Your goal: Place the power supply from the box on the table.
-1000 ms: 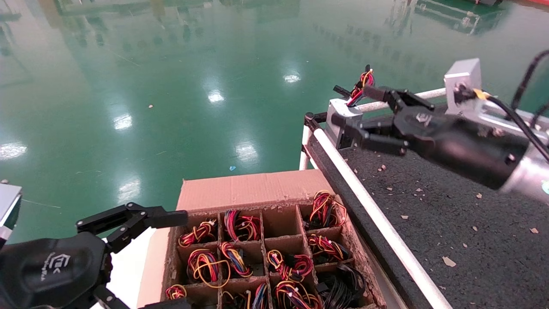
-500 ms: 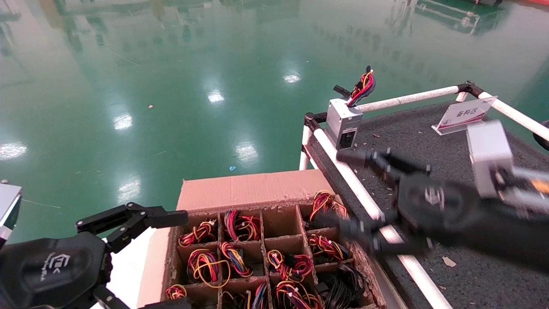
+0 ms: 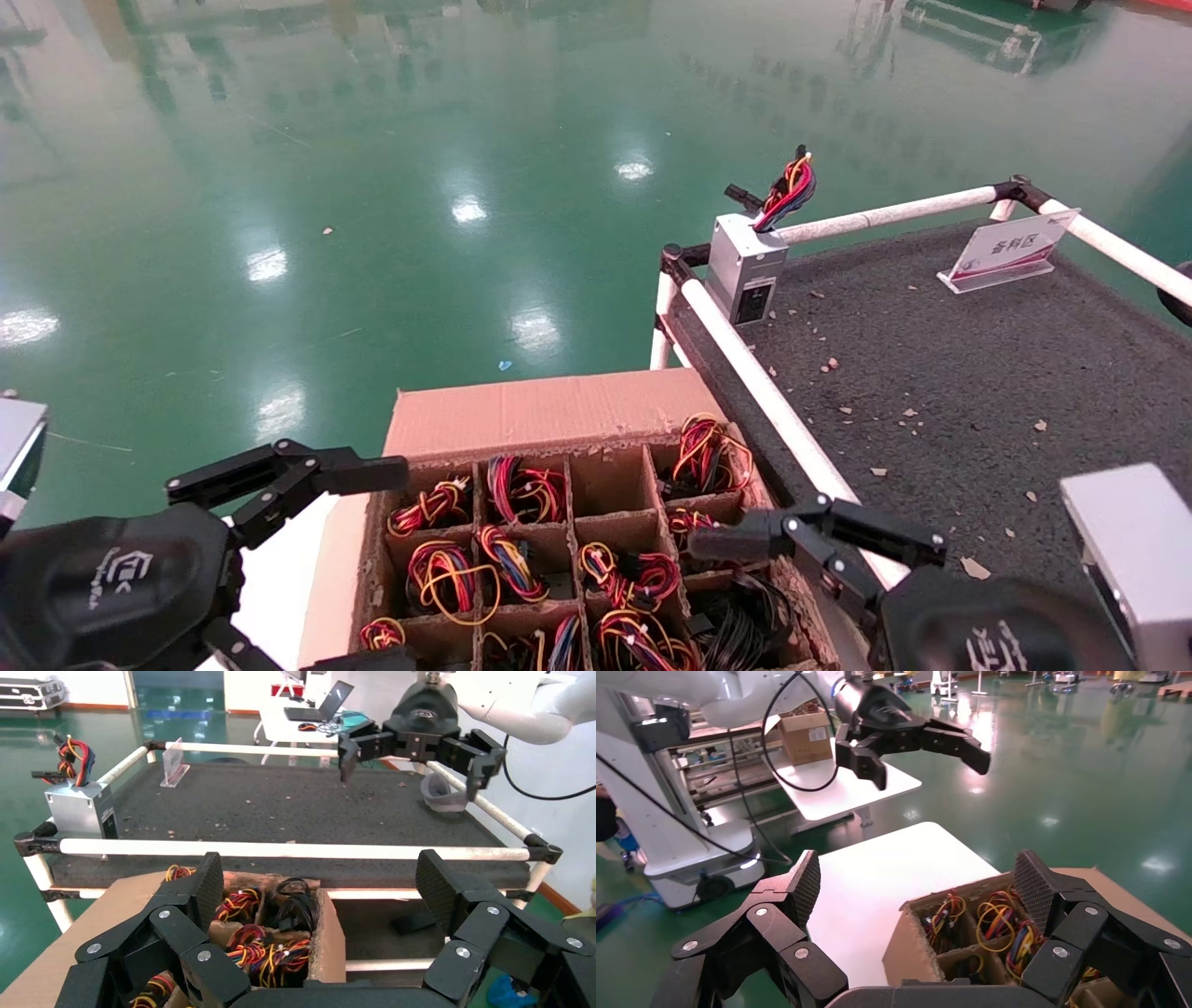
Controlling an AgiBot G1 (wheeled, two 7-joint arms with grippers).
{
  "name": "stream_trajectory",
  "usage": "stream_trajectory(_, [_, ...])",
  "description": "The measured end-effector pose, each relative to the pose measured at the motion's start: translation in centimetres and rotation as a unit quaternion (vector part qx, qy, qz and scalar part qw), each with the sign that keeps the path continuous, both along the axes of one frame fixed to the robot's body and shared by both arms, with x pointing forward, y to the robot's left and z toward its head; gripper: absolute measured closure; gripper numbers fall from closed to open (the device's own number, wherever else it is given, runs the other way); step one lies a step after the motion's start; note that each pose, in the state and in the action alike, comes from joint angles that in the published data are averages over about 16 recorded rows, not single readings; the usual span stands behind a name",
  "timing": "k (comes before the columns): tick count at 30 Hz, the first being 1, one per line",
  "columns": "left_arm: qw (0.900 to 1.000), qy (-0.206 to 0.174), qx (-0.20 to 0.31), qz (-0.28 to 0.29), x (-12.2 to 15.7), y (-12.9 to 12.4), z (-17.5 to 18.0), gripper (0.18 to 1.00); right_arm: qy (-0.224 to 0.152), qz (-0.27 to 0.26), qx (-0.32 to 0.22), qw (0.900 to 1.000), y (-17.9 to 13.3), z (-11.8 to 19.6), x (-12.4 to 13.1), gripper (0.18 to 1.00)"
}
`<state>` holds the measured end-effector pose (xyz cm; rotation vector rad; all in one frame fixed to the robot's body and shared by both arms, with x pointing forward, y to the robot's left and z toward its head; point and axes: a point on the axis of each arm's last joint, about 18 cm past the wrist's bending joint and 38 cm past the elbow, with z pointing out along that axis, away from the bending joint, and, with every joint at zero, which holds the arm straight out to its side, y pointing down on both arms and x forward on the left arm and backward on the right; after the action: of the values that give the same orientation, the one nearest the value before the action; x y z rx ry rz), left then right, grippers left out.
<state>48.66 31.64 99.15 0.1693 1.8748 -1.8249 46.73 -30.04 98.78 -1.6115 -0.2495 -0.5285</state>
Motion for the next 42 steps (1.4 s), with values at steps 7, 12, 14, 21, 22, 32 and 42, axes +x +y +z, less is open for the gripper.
stream_trajectory(7, [1.0000,0.000,0.000,0.000,0.0,0.0,0.0,0.184,0.000,-0.001,0.002,1.000,0.0,0.1,0.1,0.179])
stream_trajectory(12, [1.0000,0.000,0.000,0.000,0.0,0.0,0.0,0.184,-0.002,-0.005,0.005,1.000,-0.1,0.2,0.4,0.179])
stream_trajectory(14, [1.0000,0.000,0.000,0.000,0.0,0.0,0.0,0.184,-0.002,-0.006,0.006,1.000,-0.1,0.2,0.4,0.179])
stream_trajectory(21, [1.0000,0.000,0.000,0.000,0.0,0.0,0.0,0.184,-0.003,-0.009,0.008,1.000,-0.1,0.4,0.6,0.179])
stream_trajectory(22, [1.0000,0.000,0.000,0.000,0.0,0.0,0.0,0.184,-0.003,-0.010,0.008,1.000,-0.2,0.4,0.7,0.179])
stream_trajectory(32, [1.0000,0.000,0.000,0.000,0.0,0.0,0.0,0.184,-0.003,-0.011,0.010,1.000,-0.2,0.4,0.8,0.179])
stream_trajectory(42, [1.0000,0.000,0.000,0.000,0.0,0.0,0.0,0.184,-0.003,-0.012,0.011,1.000,-0.2,0.5,0.9,0.179])
